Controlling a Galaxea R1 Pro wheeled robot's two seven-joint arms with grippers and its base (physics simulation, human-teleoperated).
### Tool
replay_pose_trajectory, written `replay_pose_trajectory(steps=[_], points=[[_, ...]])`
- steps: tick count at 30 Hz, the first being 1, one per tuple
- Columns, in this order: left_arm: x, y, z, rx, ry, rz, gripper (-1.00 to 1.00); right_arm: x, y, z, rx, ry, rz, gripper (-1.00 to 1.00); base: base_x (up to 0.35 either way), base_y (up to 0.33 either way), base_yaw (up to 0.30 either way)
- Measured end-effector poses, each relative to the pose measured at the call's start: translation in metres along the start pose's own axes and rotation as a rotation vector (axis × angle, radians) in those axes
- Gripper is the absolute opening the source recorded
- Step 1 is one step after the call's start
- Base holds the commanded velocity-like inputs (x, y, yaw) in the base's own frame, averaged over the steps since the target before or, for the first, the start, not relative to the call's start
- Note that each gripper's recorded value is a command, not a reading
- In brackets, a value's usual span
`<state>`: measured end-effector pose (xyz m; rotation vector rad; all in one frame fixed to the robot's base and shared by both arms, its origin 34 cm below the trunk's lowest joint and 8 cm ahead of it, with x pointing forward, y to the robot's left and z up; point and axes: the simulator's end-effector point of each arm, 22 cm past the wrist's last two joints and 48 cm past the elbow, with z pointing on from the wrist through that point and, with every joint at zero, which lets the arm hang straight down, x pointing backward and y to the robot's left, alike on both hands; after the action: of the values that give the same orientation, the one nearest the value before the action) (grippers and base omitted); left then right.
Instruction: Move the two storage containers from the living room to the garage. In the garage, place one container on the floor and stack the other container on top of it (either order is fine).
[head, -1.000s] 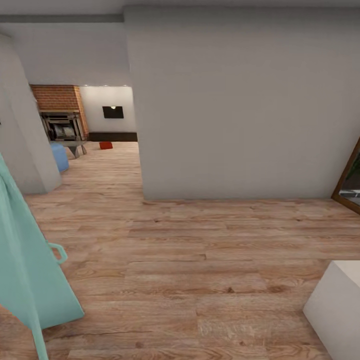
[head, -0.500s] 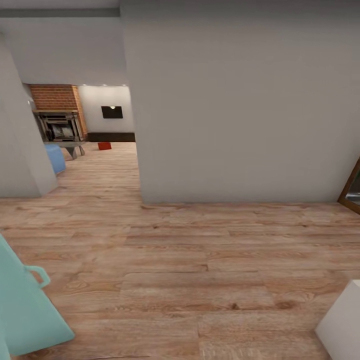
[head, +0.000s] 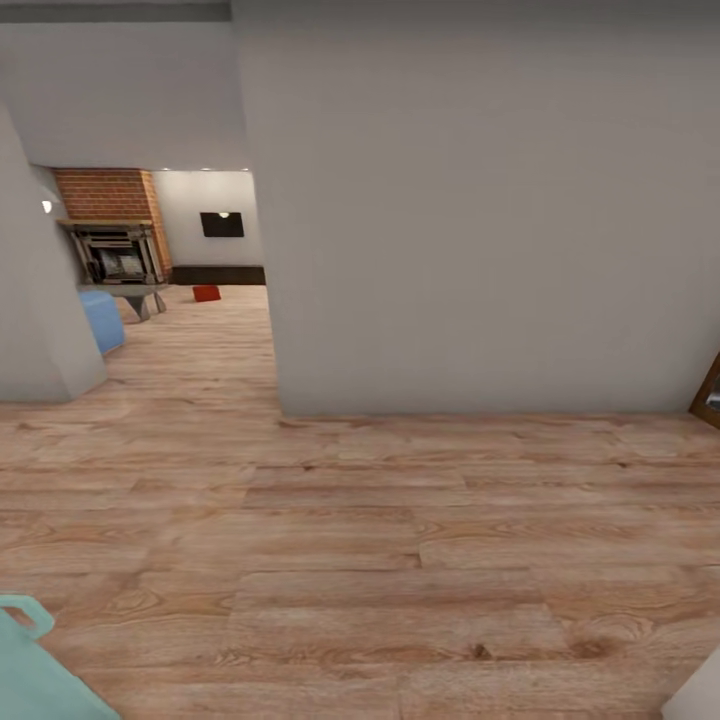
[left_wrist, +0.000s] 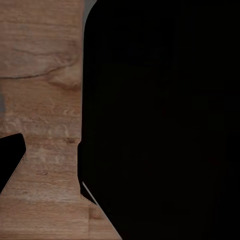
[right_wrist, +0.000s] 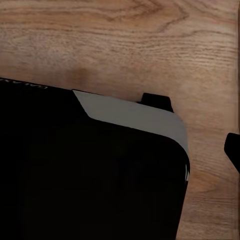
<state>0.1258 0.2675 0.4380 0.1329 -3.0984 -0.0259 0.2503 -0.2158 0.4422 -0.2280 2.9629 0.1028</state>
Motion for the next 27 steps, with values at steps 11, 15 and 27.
replay_pose_trajectory(steps=[11,15,27], points=[[0.0,0.0,0.0,0.0,0.0,0.0,1.0,-0.0001,-0.0003,0.0,0.002,0.0,0.0,1.0,0.322,0.0,0.0],[0.0,0.0,0.0,0.0,0.0,0.0,1.0,-0.0004,-0.0003,0.0,0.003,-0.001,0.0,1.0,0.322,0.0,0.0],[0.0,0.0,0.0,0.0,0.0,0.0,1.0,-0.0004,-0.0005,0.0,0.004,-0.001,-0.002,1.0,0.322,0.0,0.0]])
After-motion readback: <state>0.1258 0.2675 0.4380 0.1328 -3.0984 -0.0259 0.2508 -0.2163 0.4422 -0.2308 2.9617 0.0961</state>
